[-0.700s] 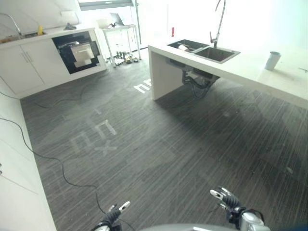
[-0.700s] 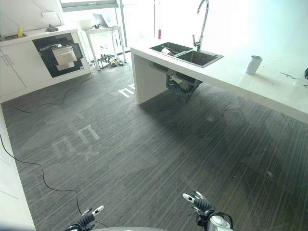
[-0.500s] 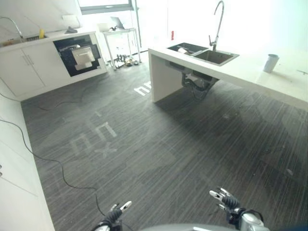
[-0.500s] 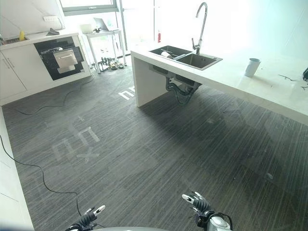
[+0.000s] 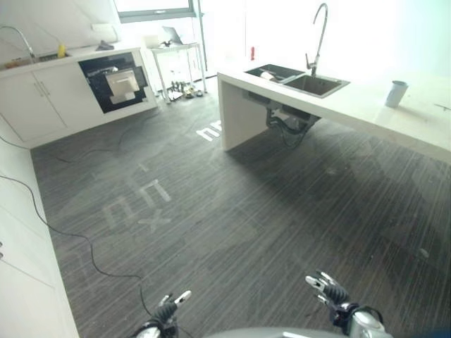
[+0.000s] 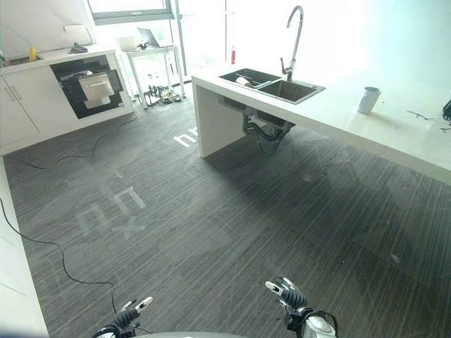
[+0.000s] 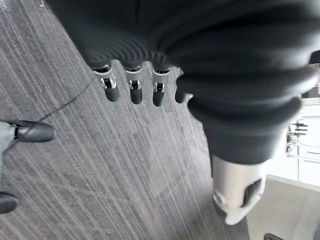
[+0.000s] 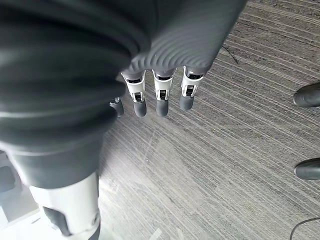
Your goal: Place the dishes in the dishwasher.
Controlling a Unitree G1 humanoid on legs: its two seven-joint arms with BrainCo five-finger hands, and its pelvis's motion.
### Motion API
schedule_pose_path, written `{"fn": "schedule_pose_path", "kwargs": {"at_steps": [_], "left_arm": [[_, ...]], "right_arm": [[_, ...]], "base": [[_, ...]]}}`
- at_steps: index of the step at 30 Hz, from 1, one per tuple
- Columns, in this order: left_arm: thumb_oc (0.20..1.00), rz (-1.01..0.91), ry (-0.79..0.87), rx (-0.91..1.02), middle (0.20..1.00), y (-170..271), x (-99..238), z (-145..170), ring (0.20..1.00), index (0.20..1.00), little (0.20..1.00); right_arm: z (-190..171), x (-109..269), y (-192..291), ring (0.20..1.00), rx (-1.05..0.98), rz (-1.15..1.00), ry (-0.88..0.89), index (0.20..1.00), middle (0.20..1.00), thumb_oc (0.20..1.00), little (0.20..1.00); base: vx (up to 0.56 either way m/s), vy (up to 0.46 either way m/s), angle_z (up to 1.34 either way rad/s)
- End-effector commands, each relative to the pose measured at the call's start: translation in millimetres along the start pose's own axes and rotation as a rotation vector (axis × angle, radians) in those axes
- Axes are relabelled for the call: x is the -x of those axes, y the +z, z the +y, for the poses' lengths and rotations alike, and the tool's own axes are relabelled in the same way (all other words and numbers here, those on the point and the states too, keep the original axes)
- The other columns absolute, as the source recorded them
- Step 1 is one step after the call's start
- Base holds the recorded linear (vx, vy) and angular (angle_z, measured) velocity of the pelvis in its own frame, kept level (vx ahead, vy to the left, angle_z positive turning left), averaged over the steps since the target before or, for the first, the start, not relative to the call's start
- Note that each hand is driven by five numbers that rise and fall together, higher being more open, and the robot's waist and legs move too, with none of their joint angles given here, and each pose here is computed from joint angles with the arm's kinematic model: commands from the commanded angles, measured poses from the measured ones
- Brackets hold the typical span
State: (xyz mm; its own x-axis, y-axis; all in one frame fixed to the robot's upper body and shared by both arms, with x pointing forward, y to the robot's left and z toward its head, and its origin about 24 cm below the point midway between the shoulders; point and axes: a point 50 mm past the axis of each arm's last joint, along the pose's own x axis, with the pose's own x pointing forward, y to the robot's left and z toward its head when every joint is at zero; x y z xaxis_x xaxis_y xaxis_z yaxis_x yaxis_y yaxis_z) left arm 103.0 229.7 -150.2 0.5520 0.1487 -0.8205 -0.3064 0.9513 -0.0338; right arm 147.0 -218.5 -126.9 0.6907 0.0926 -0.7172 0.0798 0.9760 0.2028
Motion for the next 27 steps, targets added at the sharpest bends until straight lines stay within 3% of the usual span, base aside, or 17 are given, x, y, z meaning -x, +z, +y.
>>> {"fn": "schedule_pose_path", "kwargs": {"at_steps": [1,7,9,18,27], "left_arm": [[1.000,-0.130,0.013,0.026,1.000,37,-10,-3,1.000,1.000,1.000],[1.000,-0.166,0.000,0.071,1.000,45,-9,-3,1.000,1.000,1.000],[1.000,-0.208,-0.077,0.267,1.000,55,-9,-8,1.000,1.000,1.000],[1.000,-0.543,-0.256,0.386,1.000,125,9,-27,1.000,1.000,1.000],[1.000,-0.503,-0.353,0.407,1.000,98,21,-39,1.000,1.000,1.000]], "right_arm": [[11,-12,36,1.000,0.021,-0.142,0.033,1.000,1.000,1.000,1.000],[10,-12,40,1.000,0.040,-0.151,0.008,1.000,1.000,1.000,1.000],[12,-11,48,1.000,0.048,-0.178,-0.007,1.000,1.000,1.000,1.000],[26,5,106,1.000,0.244,-0.406,0.053,1.000,1.000,1.000,1.000],[12,26,106,1.000,0.334,-0.434,0.092,1.000,1.000,1.000,1.000]], "base": [[-0.02,-0.064,0.02],[0.00,-0.075,0.04],[0.02,-0.136,0.05],[-0.05,-0.131,0.04],[0.38,0.235,-0.13]]}}
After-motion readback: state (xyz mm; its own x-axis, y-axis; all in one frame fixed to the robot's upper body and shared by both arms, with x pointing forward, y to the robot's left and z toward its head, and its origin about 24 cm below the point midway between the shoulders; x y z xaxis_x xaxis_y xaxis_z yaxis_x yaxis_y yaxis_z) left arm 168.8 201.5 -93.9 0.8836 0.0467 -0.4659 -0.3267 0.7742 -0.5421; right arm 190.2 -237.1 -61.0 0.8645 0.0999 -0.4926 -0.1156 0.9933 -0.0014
